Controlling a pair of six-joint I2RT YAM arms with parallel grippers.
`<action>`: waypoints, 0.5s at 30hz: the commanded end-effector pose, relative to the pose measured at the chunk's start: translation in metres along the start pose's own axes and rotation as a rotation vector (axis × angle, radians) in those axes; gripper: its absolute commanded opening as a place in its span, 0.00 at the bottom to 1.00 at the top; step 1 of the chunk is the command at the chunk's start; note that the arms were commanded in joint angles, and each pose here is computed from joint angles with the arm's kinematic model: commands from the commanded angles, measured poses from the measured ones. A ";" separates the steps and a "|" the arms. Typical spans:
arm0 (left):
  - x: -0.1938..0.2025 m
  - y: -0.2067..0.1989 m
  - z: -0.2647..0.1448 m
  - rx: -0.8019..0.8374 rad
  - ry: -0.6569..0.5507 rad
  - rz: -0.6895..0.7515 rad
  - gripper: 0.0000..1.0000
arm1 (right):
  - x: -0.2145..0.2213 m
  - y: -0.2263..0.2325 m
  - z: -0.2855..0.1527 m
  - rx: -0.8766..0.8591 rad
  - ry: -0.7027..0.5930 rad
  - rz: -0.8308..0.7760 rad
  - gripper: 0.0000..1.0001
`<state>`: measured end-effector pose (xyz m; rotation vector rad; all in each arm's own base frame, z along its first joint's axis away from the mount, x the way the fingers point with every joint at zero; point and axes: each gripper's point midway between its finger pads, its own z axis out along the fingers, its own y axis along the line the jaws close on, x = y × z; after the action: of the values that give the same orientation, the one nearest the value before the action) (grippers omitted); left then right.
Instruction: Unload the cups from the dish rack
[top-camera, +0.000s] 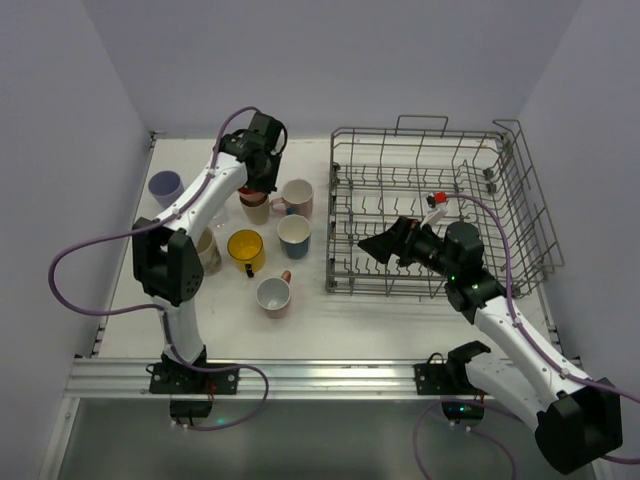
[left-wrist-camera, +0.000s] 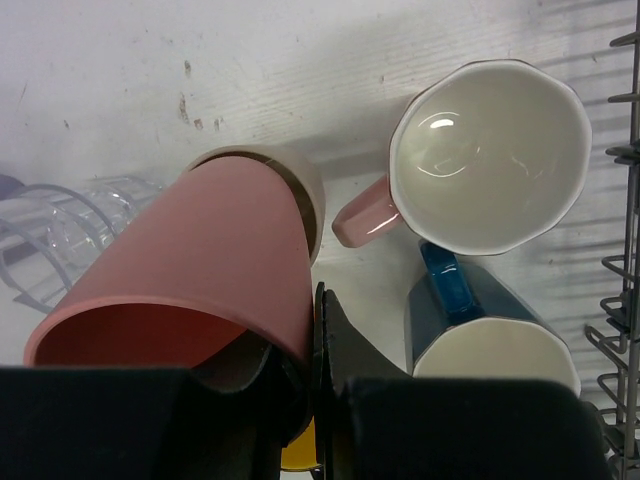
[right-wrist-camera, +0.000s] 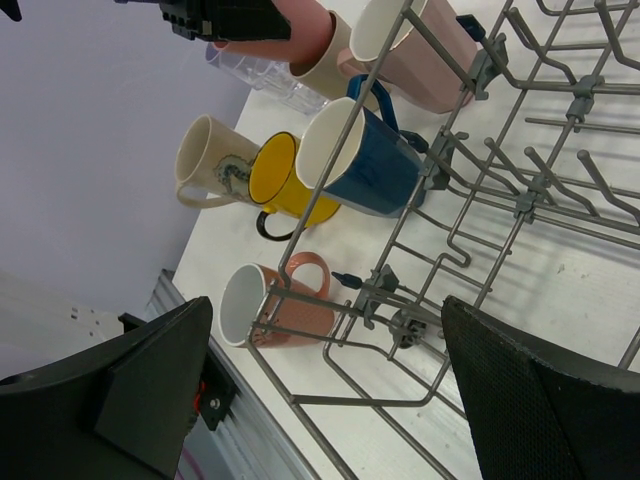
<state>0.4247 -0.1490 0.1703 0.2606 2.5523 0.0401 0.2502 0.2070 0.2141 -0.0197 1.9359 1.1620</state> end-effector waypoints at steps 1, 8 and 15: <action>0.007 0.000 0.008 0.026 0.030 0.044 0.07 | -0.015 0.007 0.001 -0.003 -0.040 -0.032 0.99; 0.013 -0.001 0.018 0.036 0.058 0.042 0.19 | -0.015 0.006 0.002 -0.001 -0.038 -0.033 0.99; 0.015 0.005 0.028 0.020 0.072 0.034 0.38 | -0.014 0.006 0.002 -0.002 -0.036 -0.034 0.99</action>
<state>0.4260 -0.1447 0.1396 0.2814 2.6211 0.0535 0.2509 0.2071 0.2120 -0.0200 1.9422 1.1586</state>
